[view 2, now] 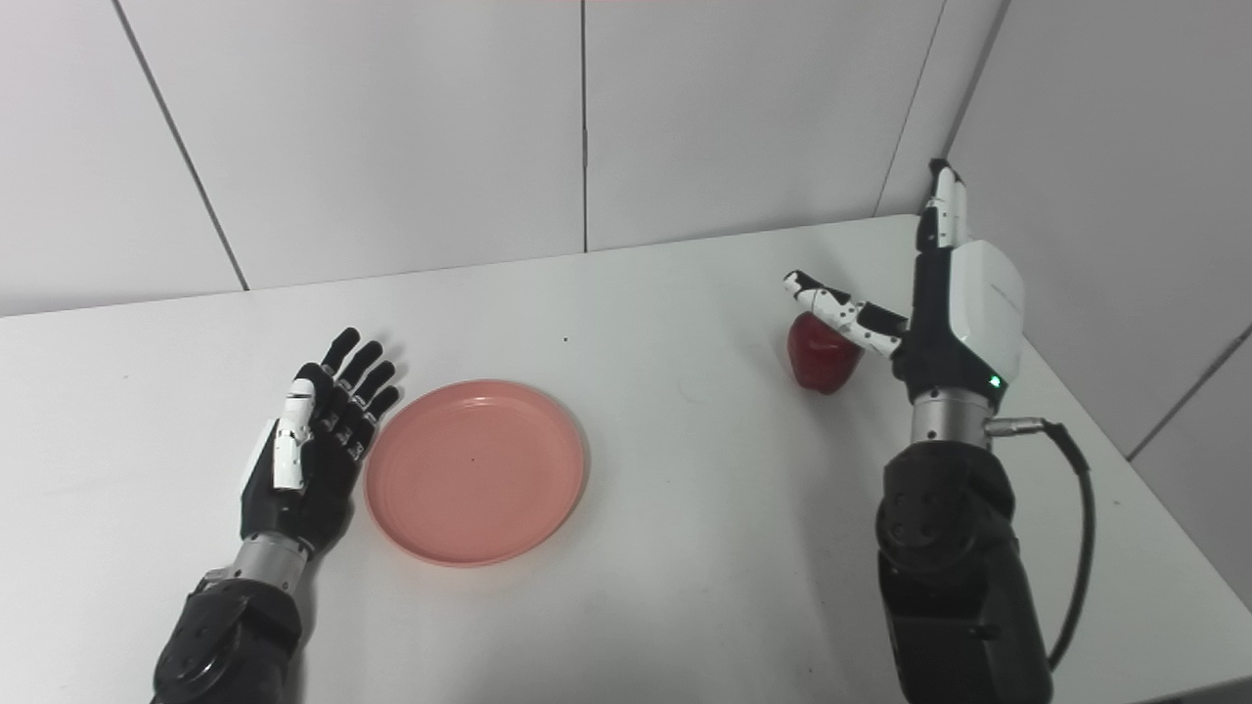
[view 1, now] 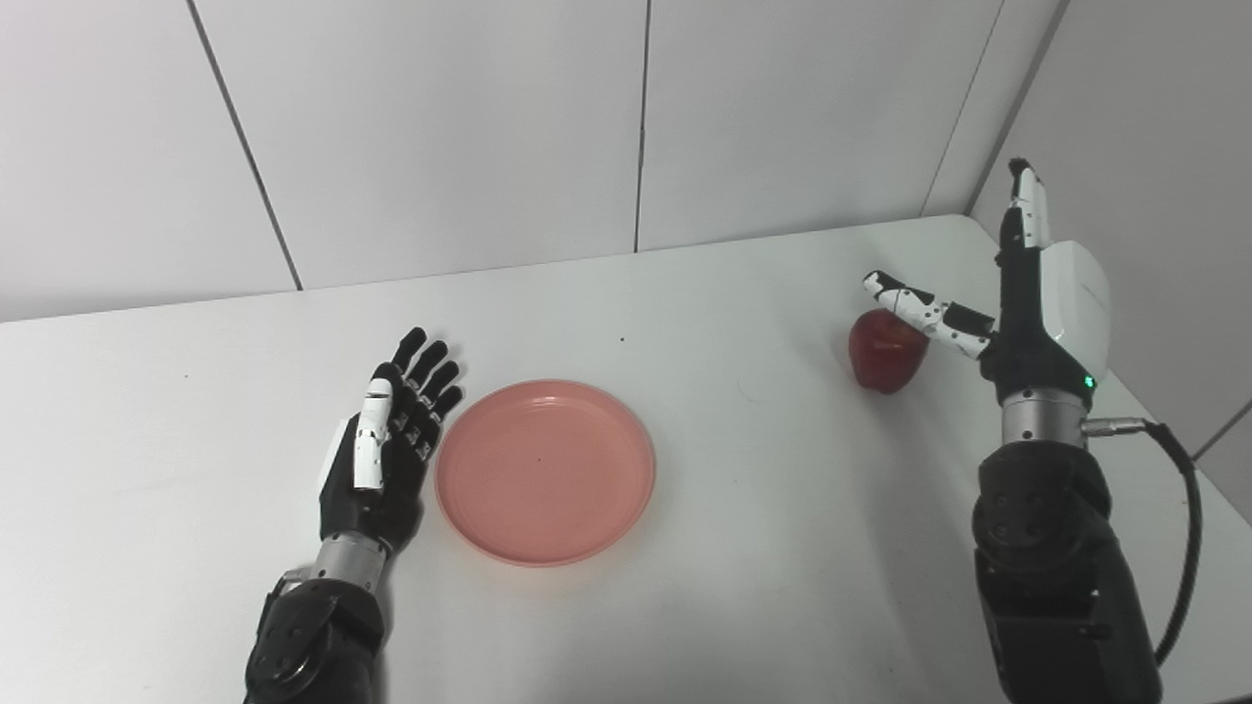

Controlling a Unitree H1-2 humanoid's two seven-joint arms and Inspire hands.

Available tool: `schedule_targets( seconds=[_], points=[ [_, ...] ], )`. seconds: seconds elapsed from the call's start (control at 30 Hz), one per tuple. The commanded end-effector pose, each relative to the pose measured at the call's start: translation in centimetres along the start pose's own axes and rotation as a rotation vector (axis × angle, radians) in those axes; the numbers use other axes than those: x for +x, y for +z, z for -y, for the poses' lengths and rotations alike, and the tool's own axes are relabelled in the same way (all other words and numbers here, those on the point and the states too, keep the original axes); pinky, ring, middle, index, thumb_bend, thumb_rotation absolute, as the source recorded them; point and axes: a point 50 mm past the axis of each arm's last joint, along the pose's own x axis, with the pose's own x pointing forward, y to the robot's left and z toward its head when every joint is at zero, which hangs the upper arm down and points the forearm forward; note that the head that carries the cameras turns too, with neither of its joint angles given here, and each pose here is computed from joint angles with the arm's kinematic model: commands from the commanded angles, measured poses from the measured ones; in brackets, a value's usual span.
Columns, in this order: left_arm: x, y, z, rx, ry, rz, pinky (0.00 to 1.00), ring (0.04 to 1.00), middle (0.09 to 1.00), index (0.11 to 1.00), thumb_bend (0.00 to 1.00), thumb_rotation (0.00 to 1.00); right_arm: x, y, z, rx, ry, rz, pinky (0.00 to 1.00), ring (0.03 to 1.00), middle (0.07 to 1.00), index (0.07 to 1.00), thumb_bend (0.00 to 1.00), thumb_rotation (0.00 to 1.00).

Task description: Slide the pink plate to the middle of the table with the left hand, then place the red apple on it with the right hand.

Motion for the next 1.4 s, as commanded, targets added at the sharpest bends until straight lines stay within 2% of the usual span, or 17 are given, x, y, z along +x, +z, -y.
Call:
schedule_targets(
  seconds=[0.0,0.3,0.57,0.8,1.07,1.37],
  points=[
    [-1.4,-2.3,-1.3,-0.017,0.046,-0.121,0.94,0.931,0.937,0.922,0.35,1.00,0.7,0.4,0.8,-0.026,-0.046,0.049,0.82,0.959,1.000,1.000,1.00,0.54],
    [-1.4,-2.2,-1.5,-0.020,0.042,-0.113,0.94,0.935,0.942,0.929,0.35,1.00,1.6,-0.7,-0.9,-0.068,0.013,0.015,0.81,0.949,0.991,1.000,1.00,0.57],
    [-1.4,-2.2,-1.8,-0.021,0.054,-0.117,0.93,0.925,0.933,0.922,0.35,1.00,2.6,-1.5,-2.1,-0.040,0.068,0.000,0.82,0.962,1.000,1.000,1.00,0.53],
    [-1.5,-2.1,-1.9,-0.019,0.053,-0.118,0.93,0.922,0.933,0.925,0.35,1.00,3.3,-1.3,-2.9,-0.046,0.117,-0.015,0.85,0.976,1.000,1.000,1.00,0.55],
    [-1.5,-2.1,-1.9,-0.018,0.048,-0.121,0.94,0.926,0.936,0.926,0.35,1.00,4.1,-1.2,-3.4,-0.027,0.133,-0.016,0.80,0.945,0.979,1.000,1.00,0.51],
    [-1.5,-2.1,-2.0,-0.021,0.045,-0.123,0.94,0.930,0.941,0.932,0.35,1.00,4.4,-0.8,-3.8,-0.023,0.165,-0.030,0.84,0.968,0.991,1.000,1.00,0.51]
  ],
)
